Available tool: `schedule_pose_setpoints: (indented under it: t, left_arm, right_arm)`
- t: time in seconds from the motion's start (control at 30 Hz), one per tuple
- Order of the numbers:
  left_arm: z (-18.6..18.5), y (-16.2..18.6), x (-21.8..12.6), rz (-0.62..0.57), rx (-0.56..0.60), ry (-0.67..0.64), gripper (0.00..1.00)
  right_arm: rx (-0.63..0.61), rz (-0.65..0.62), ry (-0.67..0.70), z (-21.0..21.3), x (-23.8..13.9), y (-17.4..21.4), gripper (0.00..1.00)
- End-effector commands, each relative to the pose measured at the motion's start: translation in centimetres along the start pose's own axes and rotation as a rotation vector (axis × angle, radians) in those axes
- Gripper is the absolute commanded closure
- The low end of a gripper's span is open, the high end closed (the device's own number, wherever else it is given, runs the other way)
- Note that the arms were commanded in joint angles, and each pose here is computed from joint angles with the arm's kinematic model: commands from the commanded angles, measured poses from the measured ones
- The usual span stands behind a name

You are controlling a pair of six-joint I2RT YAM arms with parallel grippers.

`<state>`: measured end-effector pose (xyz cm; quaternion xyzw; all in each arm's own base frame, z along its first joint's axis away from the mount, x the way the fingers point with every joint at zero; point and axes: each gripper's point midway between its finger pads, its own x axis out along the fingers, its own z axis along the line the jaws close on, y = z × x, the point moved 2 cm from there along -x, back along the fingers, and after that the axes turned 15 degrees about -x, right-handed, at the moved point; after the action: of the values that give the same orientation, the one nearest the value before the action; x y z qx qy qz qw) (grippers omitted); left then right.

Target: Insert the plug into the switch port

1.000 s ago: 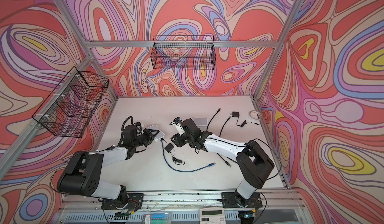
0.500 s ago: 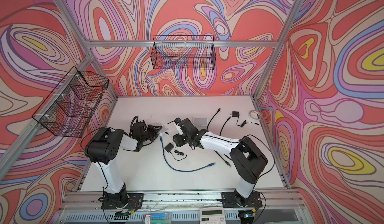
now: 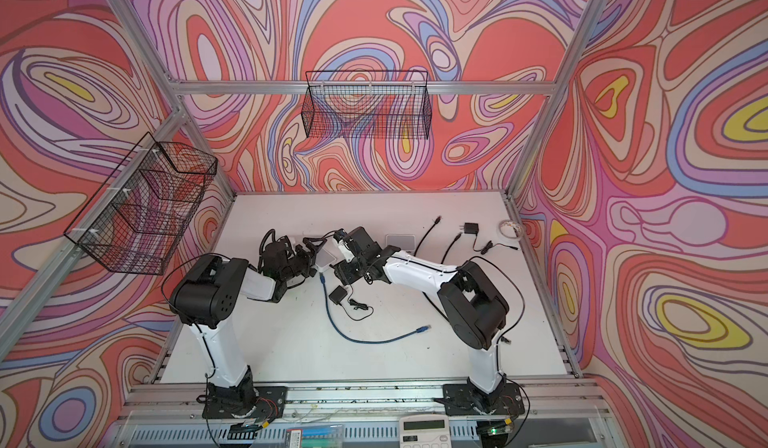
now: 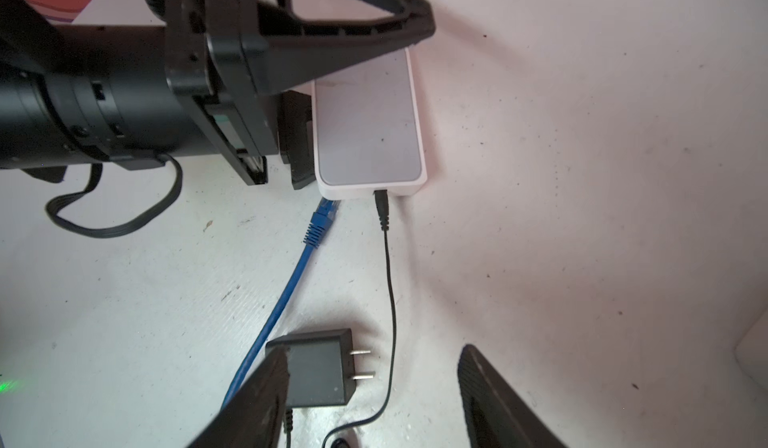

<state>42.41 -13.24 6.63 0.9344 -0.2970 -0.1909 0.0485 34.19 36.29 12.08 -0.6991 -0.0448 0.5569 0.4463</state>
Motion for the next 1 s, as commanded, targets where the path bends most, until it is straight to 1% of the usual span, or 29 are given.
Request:
schedule_pose_setpoints:
  t: [0.0,0.1,0.13,0.2,0.23,0.27,0.4,0.57,0.63,0.7,0.87,0.97]
  left_arm:
    - [4.6,-0.7,-0.8,-0.041,-0.079,-0.148,0.0]
    - [4.8,-1.1,-1.8,-0.053,-0.075,-0.167,0.0]
    - [4.8,-1.2,-2.1,-0.057,-0.074,-0.17,0.0]
    - [4.6,-1.5,-2.9,-0.056,-0.074,-0.183,0.0]
    - [4.5,-1.7,-3.2,-0.056,-0.072,-0.188,0.0]
    - [4.4,-1.7,-3.5,-0.053,-0.065,-0.198,0.0]
    - [3.1,-1.8,-5.0,-0.065,0.002,-0.251,0.0]
    - [1.3,-1.7,-7.2,-0.098,0.111,-0.396,0.0]
    - [1.1,-1.6,-8.3,-0.114,0.141,-0.469,0.0]
    - [0.5,-1.6,-9.5,-0.136,0.174,-0.512,0.0]
    - [-0.3,-1.6,-11.6,-0.182,0.219,-0.565,0.0]
    - [0.2,-1.6,-13.1,-0.19,0.22,-0.638,0.0]
  right_arm:
    - [-0.053,0.004,-0.028,0.1,0.4,-0.6,0.28]
    - [-0.084,0.01,-0.036,-0.1,1.0,-1.4,0.22]
    - [-0.093,0.012,-0.036,-0.1,1.2,-1.6,0.15]
    - [-0.107,0.009,-0.035,-0.3,1.6,-2.1,0.12]
    - [-0.113,0.007,-0.041,-0.3,1.8,-2.3,0.06]
    - [-0.116,0.003,-0.043,-0.3,2.1,-2.5,0.02]
    - [-0.112,-0.014,-0.05,-0.3,2.7,-3.3,0.02]
    - [-0.098,-0.009,-0.06,-0.3,3.4,-3.5,0.02]
    - [-0.097,-0.005,-0.068,-0.2,3.7,-3.4,0.02]
    - [-0.098,-0.004,-0.077,-0.2,3.9,-3.5,0.02]
    - [-0.115,0.003,-0.104,0.1,4.6,-3.7,0.02]
    - [-0.126,0.024,-0.112,0.2,5.1,-3.6,0.02]
